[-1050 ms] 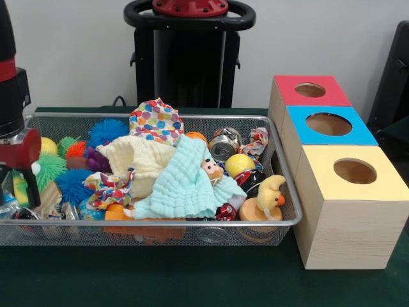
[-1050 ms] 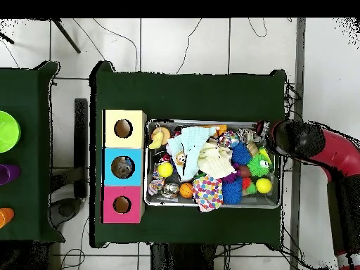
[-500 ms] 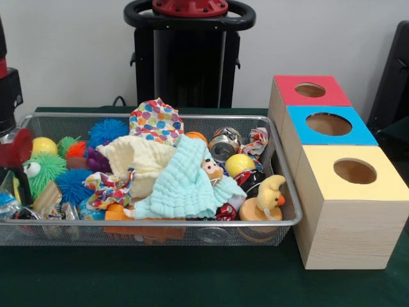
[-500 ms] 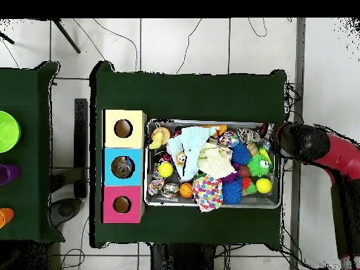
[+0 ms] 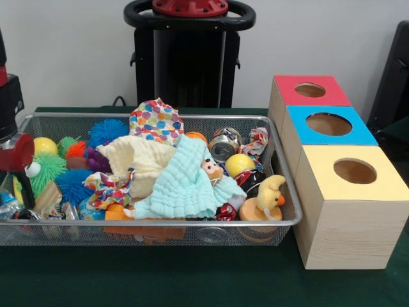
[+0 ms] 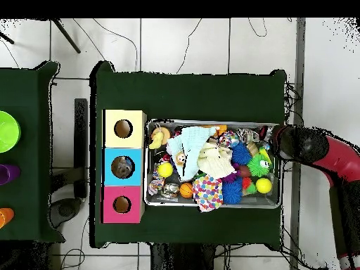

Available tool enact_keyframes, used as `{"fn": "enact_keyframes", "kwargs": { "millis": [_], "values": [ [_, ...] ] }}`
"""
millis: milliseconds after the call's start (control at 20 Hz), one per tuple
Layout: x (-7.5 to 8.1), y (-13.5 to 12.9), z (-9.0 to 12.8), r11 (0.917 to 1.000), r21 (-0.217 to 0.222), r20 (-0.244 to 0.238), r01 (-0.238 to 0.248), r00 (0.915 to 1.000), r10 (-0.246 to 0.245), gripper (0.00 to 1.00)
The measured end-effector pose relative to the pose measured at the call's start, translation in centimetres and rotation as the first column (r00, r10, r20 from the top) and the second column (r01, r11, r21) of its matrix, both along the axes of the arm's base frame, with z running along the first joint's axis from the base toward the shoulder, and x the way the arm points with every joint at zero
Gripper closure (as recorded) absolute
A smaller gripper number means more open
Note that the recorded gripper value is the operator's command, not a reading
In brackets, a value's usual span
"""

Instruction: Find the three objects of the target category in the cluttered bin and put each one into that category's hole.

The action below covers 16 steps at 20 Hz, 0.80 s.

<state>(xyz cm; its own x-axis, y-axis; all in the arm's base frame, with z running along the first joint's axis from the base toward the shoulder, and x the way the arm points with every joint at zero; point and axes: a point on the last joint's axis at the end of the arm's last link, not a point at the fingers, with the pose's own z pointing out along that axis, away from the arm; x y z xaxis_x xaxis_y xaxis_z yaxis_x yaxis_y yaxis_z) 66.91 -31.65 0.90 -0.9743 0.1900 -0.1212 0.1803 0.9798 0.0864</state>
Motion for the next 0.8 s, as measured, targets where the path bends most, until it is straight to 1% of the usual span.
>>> {"fn": "enact_keyframes", "kwargs": {
  "millis": [600, 800],
  "values": [
    [-0.5, 1.1, -2.0, 0.9994, 0.036, -0.016, -0.001, 0.9999, 0.002, 0.0],
    [-0.5, 1.2, -2.3, 0.9991, 0.043, -0.015, 0.0, 0.9999, 0.001, 0.0]
  ]
}}
